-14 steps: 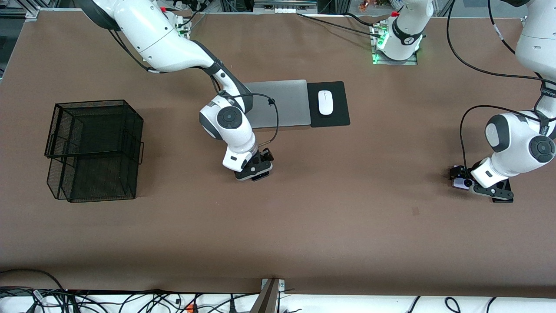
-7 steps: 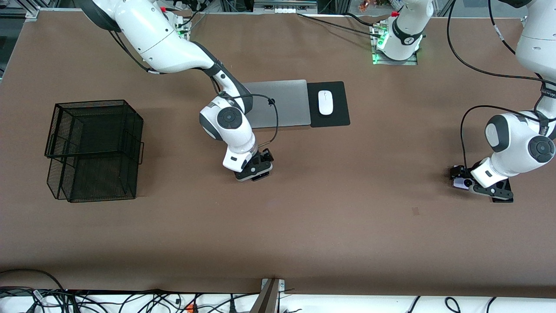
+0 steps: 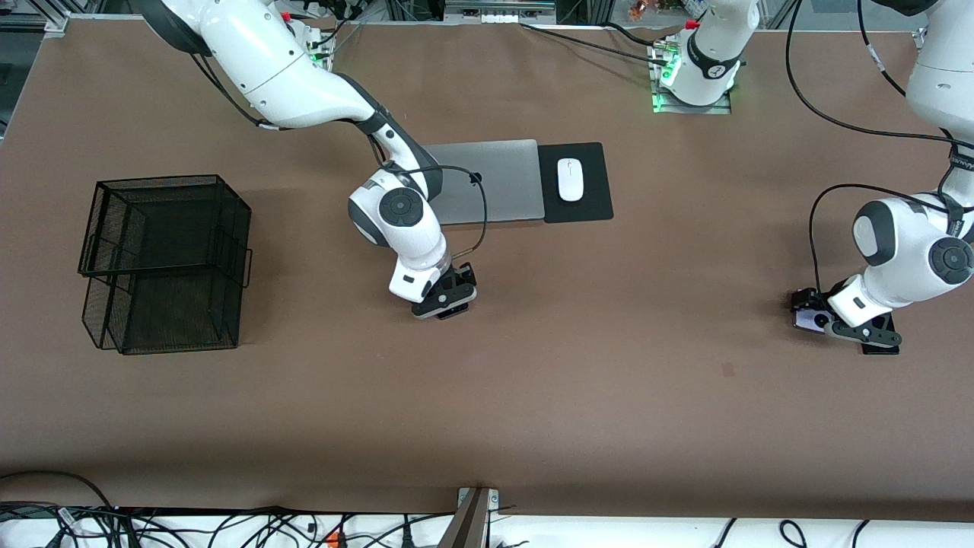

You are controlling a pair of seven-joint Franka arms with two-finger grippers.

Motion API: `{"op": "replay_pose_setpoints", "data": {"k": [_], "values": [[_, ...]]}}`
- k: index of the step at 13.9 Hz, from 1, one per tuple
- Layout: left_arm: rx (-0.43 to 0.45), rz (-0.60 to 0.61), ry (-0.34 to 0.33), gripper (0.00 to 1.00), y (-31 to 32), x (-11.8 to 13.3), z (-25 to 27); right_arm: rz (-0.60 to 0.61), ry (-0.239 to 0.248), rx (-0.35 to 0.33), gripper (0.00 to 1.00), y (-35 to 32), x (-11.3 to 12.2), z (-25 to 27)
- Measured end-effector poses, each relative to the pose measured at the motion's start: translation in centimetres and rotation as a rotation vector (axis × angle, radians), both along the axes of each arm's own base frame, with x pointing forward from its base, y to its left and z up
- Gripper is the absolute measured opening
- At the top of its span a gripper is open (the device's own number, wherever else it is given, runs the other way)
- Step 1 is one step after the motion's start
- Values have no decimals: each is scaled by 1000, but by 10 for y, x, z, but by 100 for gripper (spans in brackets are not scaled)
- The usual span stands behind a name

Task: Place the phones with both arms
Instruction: 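Carry the black phone into the basket with the right gripper and release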

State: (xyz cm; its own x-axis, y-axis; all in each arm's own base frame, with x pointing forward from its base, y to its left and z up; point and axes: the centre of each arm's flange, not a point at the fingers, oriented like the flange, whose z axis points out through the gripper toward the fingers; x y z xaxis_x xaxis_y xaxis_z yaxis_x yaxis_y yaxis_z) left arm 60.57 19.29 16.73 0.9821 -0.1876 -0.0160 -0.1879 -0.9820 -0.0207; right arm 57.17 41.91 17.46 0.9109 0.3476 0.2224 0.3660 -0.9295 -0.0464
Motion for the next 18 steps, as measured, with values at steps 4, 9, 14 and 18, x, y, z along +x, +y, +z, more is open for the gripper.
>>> {"op": "replay_pose_setpoints", "data": {"k": [4, 9, 14, 18], "values": [[0, -1, -1, 84, -2, 1, 0, -59, -5, -102, 79, -27, 28, 65], [0, -8, -8, 84, -12, 8, 4, -303, 69, -238, 79, -141, 57, 205], [12, -7, 36, 84, -22, 36, 43, -413, 211, -300, 79, -297, 71, 255], [32, 44, 44, 84, -76, 71, 83, -442, 278, -323, 79, -381, 70, 264]]}}
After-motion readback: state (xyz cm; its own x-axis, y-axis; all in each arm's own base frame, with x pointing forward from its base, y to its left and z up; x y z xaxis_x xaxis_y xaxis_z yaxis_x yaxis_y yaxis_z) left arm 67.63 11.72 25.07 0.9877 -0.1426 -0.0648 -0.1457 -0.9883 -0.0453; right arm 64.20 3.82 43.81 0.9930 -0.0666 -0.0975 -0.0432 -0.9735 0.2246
